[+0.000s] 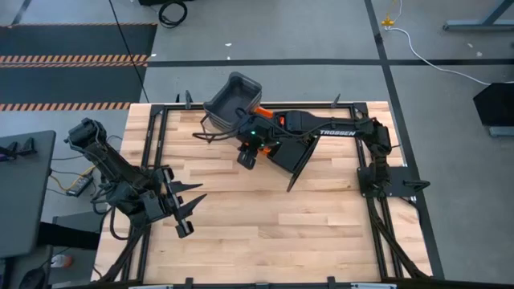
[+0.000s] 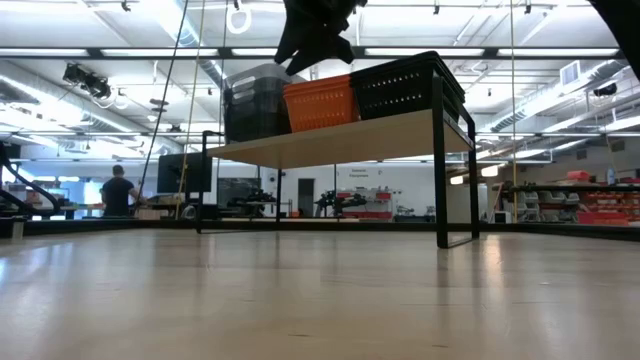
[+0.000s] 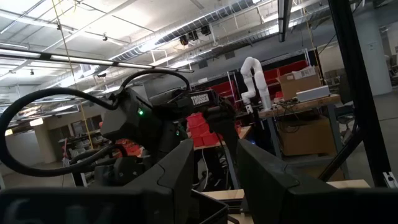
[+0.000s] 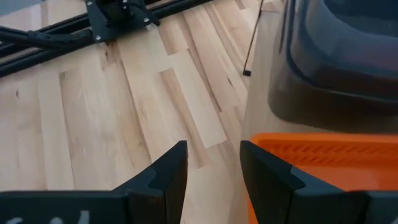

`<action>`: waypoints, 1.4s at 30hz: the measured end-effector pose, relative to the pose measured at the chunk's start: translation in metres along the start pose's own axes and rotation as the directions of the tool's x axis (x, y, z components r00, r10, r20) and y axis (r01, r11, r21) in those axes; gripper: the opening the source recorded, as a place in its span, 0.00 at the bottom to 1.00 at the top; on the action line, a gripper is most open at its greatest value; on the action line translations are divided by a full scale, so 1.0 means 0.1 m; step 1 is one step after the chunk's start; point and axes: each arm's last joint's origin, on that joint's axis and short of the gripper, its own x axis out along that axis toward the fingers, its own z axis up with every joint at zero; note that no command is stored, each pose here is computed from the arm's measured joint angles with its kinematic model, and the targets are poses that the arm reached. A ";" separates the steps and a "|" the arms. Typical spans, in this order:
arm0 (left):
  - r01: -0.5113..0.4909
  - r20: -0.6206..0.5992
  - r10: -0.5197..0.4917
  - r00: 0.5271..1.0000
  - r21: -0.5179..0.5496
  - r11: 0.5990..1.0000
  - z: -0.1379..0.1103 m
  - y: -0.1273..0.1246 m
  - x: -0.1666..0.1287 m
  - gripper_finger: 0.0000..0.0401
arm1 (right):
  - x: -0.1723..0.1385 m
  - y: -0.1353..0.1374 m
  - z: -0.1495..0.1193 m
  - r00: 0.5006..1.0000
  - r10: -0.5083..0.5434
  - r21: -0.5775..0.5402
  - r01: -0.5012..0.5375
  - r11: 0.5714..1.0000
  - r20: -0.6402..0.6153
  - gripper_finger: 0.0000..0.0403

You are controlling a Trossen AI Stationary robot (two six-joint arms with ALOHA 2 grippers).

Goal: Stack baskets on shelf by color
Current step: Stack the orange basket on top of the other orange baskets on the shelf

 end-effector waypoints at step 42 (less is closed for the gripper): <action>0.000 0.000 0.000 1.000 0.000 1.000 0.00 0.00 0.00 0.32 | 0.32 -0.19 -0.04 0.996 0.004 0.190 -0.021 0.982 0.087 0.30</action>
